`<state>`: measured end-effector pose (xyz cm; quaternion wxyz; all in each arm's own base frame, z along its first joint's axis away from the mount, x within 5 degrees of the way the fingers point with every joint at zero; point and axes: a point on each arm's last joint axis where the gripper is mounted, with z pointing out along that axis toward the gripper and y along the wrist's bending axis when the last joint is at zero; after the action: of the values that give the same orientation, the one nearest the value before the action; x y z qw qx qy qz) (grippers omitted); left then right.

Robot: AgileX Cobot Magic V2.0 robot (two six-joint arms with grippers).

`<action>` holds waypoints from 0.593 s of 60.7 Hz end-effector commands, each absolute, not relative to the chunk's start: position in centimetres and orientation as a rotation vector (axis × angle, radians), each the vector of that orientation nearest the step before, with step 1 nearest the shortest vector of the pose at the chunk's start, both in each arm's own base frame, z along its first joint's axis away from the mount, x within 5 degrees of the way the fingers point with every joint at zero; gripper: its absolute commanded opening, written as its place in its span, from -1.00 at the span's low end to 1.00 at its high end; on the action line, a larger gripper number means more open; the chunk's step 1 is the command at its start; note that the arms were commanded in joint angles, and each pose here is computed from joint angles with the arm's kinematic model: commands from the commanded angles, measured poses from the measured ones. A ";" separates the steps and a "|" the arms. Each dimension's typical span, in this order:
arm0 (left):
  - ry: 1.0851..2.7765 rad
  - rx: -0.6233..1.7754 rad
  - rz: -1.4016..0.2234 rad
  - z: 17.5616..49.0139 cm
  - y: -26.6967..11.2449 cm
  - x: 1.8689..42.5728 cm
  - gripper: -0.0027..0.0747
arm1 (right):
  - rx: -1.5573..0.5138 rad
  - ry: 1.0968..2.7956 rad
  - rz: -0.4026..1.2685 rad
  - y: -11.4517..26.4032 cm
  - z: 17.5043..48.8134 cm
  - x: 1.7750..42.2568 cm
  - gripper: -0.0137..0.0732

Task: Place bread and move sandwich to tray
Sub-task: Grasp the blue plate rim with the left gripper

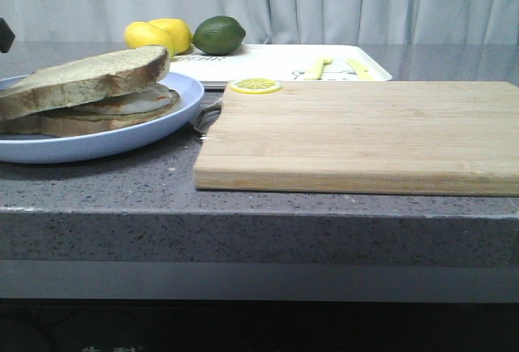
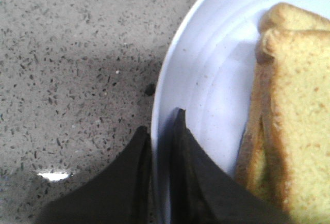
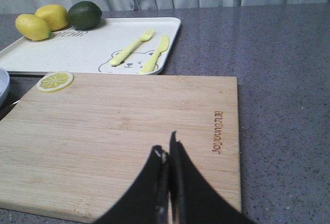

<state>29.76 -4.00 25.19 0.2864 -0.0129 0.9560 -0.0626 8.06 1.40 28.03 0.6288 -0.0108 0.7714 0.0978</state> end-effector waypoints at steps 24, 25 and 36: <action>2.372 -0.077 -0.240 32.5 -1.9 29.9 -0.98 | -0.013 1.671 0.219 1.3 29.5 8.2 -0.82; 2.368 -0.076 -0.261 32.7 -1.9 29.9 -0.98 | -0.013 1.671 0.219 1.3 29.5 8.2 -0.82; 2.293 -0.090 -0.500 33.7 -1.7 30.1 -0.98 | -0.013 1.673 0.219 1.3 29.5 8.2 -0.82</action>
<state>30.08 -1.41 30.57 0.3215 -0.0234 0.9364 -0.1386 8.06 1.40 28.03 0.6288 -0.0108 0.7714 0.0978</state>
